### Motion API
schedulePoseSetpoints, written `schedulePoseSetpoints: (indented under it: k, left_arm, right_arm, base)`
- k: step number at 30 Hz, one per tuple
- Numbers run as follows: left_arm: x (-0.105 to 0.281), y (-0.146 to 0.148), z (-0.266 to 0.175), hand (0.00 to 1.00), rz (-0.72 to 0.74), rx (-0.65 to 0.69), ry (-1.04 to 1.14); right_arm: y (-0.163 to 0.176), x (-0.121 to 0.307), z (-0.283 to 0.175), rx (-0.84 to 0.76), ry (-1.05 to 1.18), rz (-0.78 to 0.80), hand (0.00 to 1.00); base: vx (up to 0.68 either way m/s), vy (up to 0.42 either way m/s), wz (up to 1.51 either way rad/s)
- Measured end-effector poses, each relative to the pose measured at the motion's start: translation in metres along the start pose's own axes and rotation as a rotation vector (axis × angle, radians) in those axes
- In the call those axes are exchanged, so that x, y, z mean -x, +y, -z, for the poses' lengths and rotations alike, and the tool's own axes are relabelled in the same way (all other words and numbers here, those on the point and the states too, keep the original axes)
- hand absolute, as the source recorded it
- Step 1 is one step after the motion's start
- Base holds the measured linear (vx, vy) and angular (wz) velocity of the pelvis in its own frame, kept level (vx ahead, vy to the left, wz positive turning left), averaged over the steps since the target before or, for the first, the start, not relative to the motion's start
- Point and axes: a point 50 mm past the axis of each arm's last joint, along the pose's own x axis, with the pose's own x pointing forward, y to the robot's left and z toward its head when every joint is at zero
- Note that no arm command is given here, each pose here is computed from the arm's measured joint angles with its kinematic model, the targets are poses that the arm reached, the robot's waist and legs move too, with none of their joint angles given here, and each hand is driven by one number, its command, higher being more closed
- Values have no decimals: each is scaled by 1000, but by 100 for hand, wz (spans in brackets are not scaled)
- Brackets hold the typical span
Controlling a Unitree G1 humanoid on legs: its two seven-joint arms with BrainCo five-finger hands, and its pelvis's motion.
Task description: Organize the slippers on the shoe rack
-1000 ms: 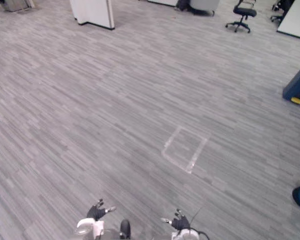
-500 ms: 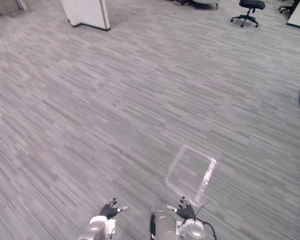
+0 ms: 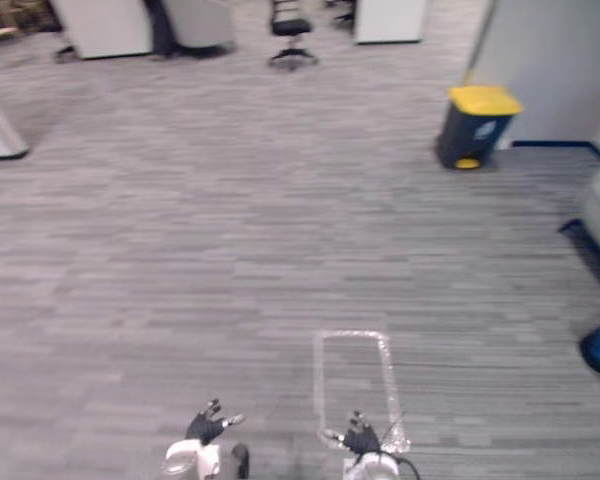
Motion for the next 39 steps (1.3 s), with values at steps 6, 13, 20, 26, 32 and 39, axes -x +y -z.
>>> schedulePoseSetpoints:
  k: [6,13,20,26,32,39]
  left_arm:
    - [-1,3,12,0,9,-99,71]
    - [-9,-6,-9,0,43,-129,38]
    - [-7,-23,-18,0,71,14,-20]
    - [-2,-15,-6,0,34,76,-3]
    - [0,-22,-4,0,60,20,-8]
    - [-1,-9,5,0,36,-39,40]
  right_arm:
    - [-3,-3,-10,7,-37,-2,0]
    - [-28,-9,-32,6,-86,77,0]
    - [-28,-4,-21,-6,-76,78,0]
    - [-16,-4,-21,17,-76,41,0]
    - [-23,-1,-4,30,-7,59,0]
    - [-11,-1,-3,11,-13,30,0]
  base:
    - [336,170,-132]
    - [325,-109,-57]
    - [234,-180,-13]
    - [194,15,-119]
    - [381,195,-101]
    - [337,226,-66]
